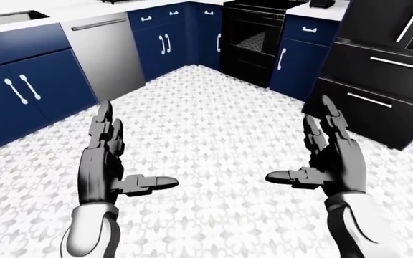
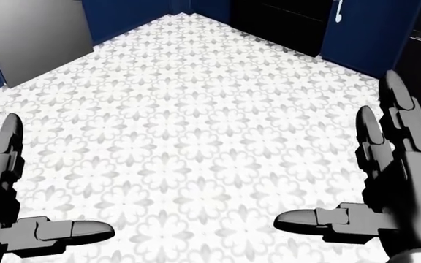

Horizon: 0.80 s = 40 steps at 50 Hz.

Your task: Navigate to the stove.

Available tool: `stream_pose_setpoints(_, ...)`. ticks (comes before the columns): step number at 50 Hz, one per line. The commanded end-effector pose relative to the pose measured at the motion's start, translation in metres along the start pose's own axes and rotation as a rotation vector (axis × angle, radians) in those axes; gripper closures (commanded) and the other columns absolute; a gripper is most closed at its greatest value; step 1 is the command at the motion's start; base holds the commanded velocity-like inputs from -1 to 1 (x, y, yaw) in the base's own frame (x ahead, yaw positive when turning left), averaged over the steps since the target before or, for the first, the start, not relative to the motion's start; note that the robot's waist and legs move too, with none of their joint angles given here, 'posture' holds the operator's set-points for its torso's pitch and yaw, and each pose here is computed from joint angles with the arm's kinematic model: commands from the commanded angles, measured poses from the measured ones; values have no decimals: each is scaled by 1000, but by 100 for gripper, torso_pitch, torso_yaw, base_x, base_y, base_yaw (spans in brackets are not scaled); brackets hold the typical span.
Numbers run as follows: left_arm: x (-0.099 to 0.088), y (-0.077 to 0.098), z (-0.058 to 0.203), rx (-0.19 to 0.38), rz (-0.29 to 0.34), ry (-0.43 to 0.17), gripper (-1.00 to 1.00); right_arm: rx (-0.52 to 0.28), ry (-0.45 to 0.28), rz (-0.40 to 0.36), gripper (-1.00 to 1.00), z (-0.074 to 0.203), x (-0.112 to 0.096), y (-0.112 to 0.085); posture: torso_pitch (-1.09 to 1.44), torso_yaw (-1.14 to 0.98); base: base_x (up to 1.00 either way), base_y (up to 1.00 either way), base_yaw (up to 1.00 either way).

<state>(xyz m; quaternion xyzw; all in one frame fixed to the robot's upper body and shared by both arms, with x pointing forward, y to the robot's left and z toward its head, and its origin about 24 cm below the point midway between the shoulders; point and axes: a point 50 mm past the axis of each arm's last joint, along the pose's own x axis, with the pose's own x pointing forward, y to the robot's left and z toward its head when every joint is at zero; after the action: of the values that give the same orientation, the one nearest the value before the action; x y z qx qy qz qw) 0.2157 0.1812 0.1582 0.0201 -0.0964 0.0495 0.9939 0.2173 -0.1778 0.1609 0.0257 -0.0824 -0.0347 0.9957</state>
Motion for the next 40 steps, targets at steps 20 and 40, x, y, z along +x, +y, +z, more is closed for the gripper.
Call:
stream_pose_setpoints(20, -1, 1, 13, 8, 6, -72, -100, 4, -60, 17, -100, 9, -1, 3, 0, 0, 53, -3, 0)
stream_pose_setpoints(40, -2, 0, 12, 7, 3, -72, -100, 3, -59, 13, -100, 9, -1, 2, 0, 0, 58, -2, 0)
